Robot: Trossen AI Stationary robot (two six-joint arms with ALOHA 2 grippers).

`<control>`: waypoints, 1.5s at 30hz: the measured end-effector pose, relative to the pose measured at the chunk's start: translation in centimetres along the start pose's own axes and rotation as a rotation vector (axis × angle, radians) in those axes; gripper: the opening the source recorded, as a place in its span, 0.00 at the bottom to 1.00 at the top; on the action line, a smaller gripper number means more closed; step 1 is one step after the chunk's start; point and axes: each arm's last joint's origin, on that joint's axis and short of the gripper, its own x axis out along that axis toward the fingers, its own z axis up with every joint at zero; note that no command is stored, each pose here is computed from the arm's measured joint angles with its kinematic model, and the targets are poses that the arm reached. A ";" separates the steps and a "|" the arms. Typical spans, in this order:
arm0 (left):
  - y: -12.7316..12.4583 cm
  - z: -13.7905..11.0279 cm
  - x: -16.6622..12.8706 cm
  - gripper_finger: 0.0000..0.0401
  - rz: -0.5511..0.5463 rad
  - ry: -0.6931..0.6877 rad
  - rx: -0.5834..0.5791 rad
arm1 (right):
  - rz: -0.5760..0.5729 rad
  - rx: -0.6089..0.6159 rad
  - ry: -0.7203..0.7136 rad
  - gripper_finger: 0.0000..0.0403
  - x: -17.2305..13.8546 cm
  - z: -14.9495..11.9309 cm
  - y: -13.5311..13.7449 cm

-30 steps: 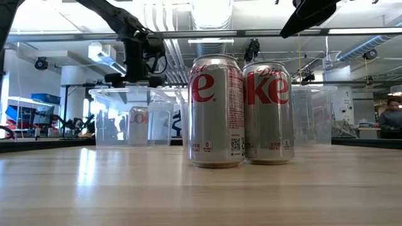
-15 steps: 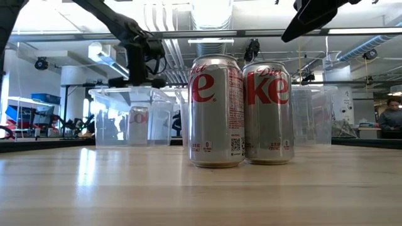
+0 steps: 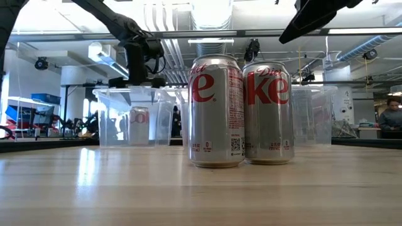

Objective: Sort soda cans
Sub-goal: Adjust the left transparent bin on the table

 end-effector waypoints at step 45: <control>8.3 -10.8 -8.2 0.90 0.219 0.156 0.482 | -0.064 -0.009 -0.079 0.88 0.4 1.0 -0.7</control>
